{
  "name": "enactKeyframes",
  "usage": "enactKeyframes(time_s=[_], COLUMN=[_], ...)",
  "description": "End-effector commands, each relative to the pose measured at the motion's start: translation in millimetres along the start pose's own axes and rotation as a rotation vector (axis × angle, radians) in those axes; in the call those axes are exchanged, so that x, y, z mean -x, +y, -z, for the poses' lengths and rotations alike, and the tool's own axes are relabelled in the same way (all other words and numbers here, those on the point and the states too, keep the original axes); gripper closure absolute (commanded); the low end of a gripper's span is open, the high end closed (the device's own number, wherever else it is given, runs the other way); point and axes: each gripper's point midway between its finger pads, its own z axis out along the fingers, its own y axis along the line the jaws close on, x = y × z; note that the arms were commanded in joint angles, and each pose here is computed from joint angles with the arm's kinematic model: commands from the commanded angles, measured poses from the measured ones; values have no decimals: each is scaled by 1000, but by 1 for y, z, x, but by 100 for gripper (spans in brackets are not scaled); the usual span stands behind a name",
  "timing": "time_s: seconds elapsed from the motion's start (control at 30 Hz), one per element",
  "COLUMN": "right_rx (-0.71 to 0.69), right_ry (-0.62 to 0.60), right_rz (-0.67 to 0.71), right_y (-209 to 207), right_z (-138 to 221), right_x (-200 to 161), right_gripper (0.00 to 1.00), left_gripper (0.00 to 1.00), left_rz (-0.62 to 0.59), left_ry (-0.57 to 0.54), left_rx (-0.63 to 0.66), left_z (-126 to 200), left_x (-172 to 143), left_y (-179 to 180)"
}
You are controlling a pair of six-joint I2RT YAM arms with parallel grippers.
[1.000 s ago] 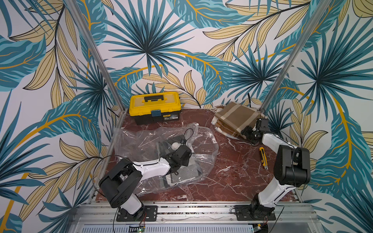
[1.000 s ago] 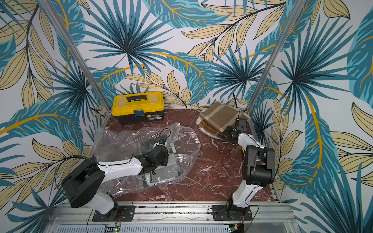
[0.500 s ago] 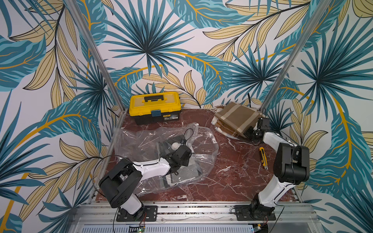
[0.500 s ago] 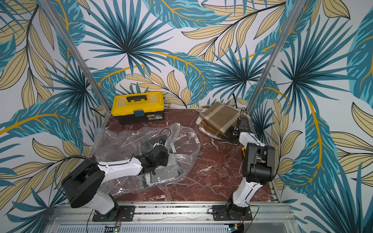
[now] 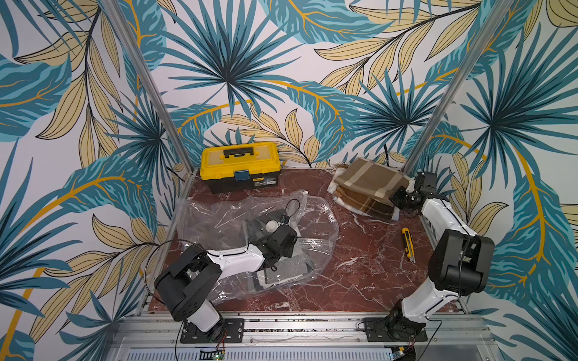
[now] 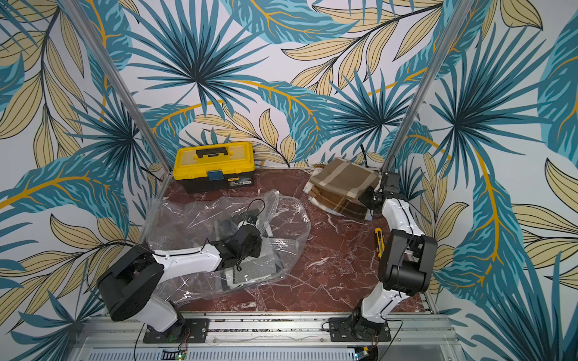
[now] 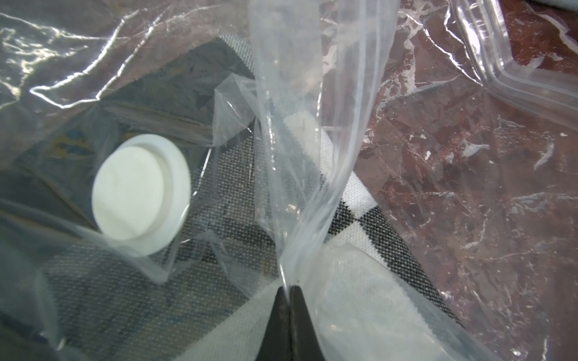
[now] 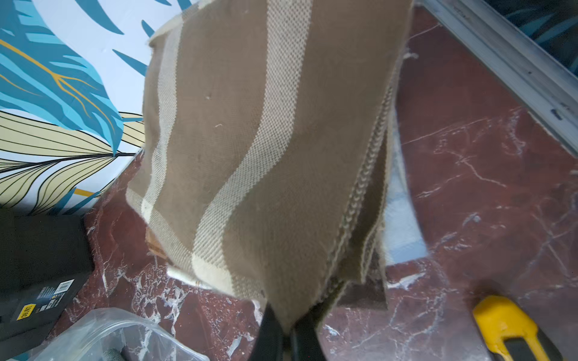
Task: Take the blanket out of the vacuum bag
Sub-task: Place the blanket at the corner of the board.
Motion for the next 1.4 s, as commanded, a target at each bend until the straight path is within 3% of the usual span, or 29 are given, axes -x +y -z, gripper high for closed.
enactKeyframes(time_s=[0.0, 0.2, 0.57, 0.67, 0.7, 0.73, 0.77, 0.8, 0.83, 0.93, 1.03, 1.2, 1.37], right_rx=[-27, -69, -112, -148, -147, -146, -147, -147, -153, -116, -60, -27, -103], right_ry=[35, 53, 111, 126, 126, 118, 101, 69, 28, -86, -92, -5, 99], right_rz=[-11, -30, -99, -106, -99, -94, -87, -65, -41, 42, 87, 107, 73], right_y=[-18, -42, -83, -96, -97, -97, -96, -91, -85, -52, -18, 7, -7], right_z=[11, 20, 5, -5, -7, -7, -4, 3, 13, 41, 46, 5, -34], right_x=[-12, -15, -37, -42, -42, -41, -38, -33, -27, -4, 7, 11, -3], right_gripper=[100, 100, 100, 80, 68, 51, 43, 16, 1, 1, 1, 1, 1], left_gripper=[100, 100, 100, 100, 100, 100, 100, 100, 100, 100, 100, 100, 100], left_rz=[-1, -3, -10, -9, -10, -12, -13, -14, -15, -16, -16, -18, -12], left_ry=[13, 14, 14, 12, 14, 14, 14, 14, 15, 19, 31, 22, 3], left_rx=[-35, -44, -45, -49, -46, -46, -45, -42, -40, -42, -57, -64, -40], left_z=[-2, -3, -3, -3, -3, -3, -2, -3, -3, -6, -11, -10, 0], left_x=[-2, 0, 2, 3, 2, 2, 2, 2, 1, 0, 0, 5, 7], left_y=[-10, -15, -17, -19, -18, -18, -18, -17, -17, -18, -24, -29, -20])
